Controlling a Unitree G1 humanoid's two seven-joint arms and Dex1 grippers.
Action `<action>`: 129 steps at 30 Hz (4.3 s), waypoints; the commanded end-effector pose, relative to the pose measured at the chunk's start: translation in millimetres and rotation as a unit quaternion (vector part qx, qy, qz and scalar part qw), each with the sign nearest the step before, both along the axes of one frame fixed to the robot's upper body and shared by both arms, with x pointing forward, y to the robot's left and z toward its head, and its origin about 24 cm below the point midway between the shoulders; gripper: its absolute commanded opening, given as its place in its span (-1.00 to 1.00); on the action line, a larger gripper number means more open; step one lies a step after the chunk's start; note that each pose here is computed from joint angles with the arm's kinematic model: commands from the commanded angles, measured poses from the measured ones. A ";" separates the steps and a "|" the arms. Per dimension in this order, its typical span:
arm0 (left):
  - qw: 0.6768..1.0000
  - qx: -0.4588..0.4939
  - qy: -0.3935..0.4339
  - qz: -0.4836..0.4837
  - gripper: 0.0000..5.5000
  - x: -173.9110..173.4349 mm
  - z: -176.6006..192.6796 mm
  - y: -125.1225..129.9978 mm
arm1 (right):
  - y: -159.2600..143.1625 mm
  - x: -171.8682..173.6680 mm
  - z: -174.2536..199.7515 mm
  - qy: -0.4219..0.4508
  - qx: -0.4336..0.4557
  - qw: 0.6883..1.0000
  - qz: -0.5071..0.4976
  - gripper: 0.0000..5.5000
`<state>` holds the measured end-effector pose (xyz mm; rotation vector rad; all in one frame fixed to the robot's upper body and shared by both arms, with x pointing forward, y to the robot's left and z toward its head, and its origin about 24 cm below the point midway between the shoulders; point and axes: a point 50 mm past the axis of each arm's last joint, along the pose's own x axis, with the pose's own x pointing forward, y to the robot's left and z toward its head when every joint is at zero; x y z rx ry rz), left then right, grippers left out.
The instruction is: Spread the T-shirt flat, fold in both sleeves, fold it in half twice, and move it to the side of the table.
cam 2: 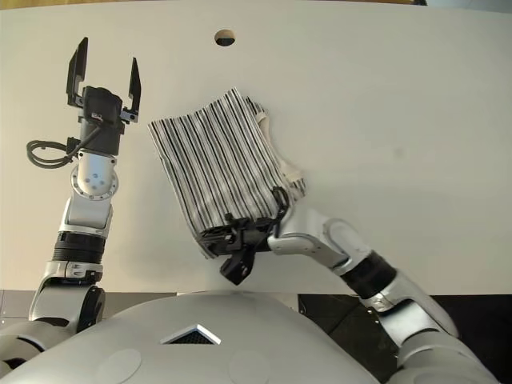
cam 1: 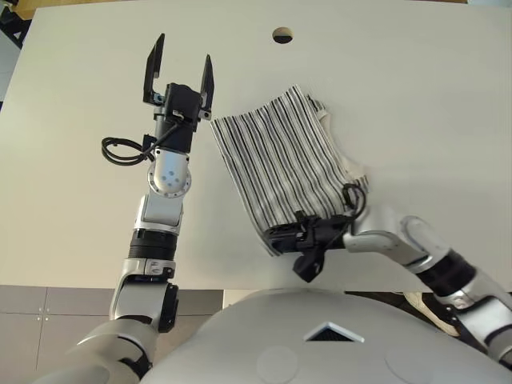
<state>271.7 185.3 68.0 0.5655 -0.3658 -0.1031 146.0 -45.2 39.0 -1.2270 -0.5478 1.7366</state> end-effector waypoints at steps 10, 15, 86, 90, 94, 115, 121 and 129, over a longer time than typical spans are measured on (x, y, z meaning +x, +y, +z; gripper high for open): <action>1.000 -0.013 -0.004 0.000 0.27 2.3 3.4 -0.6 | -56.4 115.6 60.8 -0.102 0.107 0.951 -0.272 -0.26; 1.000 -0.020 -0.005 -0.010 0.27 3.2 3.2 -8.4 | -75.3 136.0 -27.7 -0.057 -0.030 0.939 -0.339 -0.26; 0.705 0.368 0.175 -0.581 -0.33 -118.9 -68.8 -47.4 | -184.3 4.9 -0.1 0.038 -0.150 0.947 -0.280 -0.37; 0.703 0.356 0.160 -0.595 -0.57 -125.2 -67.6 -51.6 | -186.9 5.9 -0.5 0.036 -0.149 0.946 -0.286 -0.67; 0.705 0.362 0.164 -0.587 -0.76 -121.6 -68.5 -48.4 | -185.4 6.0 -2.9 0.039 -0.145 0.947 -0.285 -0.94; 0.809 0.135 0.195 -0.538 -0.96 -126.5 -26.6 -34.8 | -164.8 -20.8 26.7 0.160 0.062 0.928 -0.330 -0.96; 0.886 0.102 0.179 -0.415 -0.96 -69.4 -34.0 -45.1 | -151.3 24.0 21.7 0.126 0.147 0.898 -0.394 -0.96; 0.922 0.122 0.225 -0.292 -0.96 -35.7 -59.5 -29.7 | -141.6 81.7 4.8 0.098 0.188 0.845 -0.490 -0.96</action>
